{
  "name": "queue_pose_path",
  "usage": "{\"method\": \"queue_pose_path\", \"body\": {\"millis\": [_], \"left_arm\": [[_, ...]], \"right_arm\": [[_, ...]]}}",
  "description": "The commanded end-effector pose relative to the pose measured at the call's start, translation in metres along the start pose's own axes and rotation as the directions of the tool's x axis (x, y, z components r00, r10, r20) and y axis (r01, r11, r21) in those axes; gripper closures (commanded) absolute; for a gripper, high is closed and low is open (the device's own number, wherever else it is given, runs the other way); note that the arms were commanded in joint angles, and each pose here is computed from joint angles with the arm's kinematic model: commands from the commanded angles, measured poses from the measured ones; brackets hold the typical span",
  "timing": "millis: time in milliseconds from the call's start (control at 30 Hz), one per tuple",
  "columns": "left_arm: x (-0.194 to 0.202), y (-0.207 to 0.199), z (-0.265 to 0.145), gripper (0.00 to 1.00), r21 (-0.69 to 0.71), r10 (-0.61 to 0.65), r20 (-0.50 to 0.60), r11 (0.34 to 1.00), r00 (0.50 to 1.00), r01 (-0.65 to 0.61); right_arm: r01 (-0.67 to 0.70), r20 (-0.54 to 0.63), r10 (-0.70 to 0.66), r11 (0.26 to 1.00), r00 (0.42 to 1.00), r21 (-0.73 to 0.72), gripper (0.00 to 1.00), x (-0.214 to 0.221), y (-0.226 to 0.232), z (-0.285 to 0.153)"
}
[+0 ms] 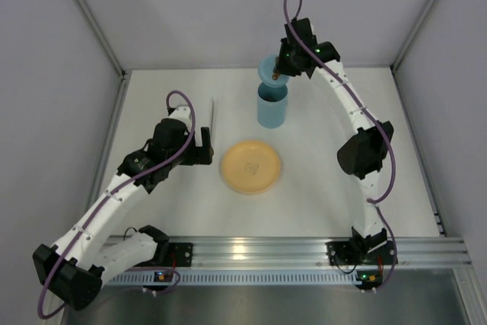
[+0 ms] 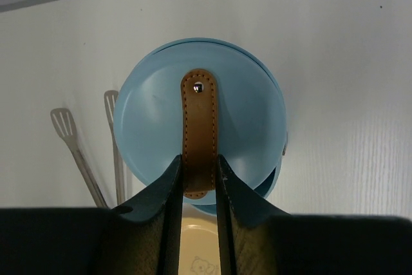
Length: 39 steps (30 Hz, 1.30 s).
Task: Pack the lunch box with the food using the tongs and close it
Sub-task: Close the box lid on the packing box.
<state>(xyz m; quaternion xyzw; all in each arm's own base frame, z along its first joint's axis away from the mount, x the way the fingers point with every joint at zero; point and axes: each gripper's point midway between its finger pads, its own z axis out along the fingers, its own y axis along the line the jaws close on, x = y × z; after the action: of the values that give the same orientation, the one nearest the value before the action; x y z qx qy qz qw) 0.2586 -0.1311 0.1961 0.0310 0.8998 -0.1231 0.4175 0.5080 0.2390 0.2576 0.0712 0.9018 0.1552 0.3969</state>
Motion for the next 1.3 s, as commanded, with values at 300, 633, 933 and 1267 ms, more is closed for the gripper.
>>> {"method": "queue_pose_path", "body": {"millis": [300, 633, 933, 1267], "left_arm": [[-0.002, 0.002, 0.002, 0.01, -0.012, 0.009, 0.008, 1.000, 1.000, -0.009], [-0.002, 0.002, 0.002, 0.02, -0.014, 0.008, 0.009, 1.000, 1.000, -0.008], [-0.001, 0.002, 0.003, 0.02, -0.015, 0.009, 0.003, 1.000, 1.000, -0.008], [0.000, 0.003, 0.004, 0.02, -0.018, 0.007, -0.003, 1.000, 1.000, -0.007]], "right_arm": [[0.030, -0.035, -0.032, 0.999, 0.999, -0.043, 1.00, 0.014, 0.024, -0.003], [0.061, -0.064, -0.061, 0.998, 0.996, -0.002, 1.00, 0.024, 0.018, -0.007], [0.087, -0.078, -0.085, 0.996, 0.993, 0.032, 1.00, 0.029, 0.009, -0.010], [0.110, -0.115, -0.105, 0.993, 0.988, 0.036, 1.00, 0.040, 0.006, -0.009]]}}
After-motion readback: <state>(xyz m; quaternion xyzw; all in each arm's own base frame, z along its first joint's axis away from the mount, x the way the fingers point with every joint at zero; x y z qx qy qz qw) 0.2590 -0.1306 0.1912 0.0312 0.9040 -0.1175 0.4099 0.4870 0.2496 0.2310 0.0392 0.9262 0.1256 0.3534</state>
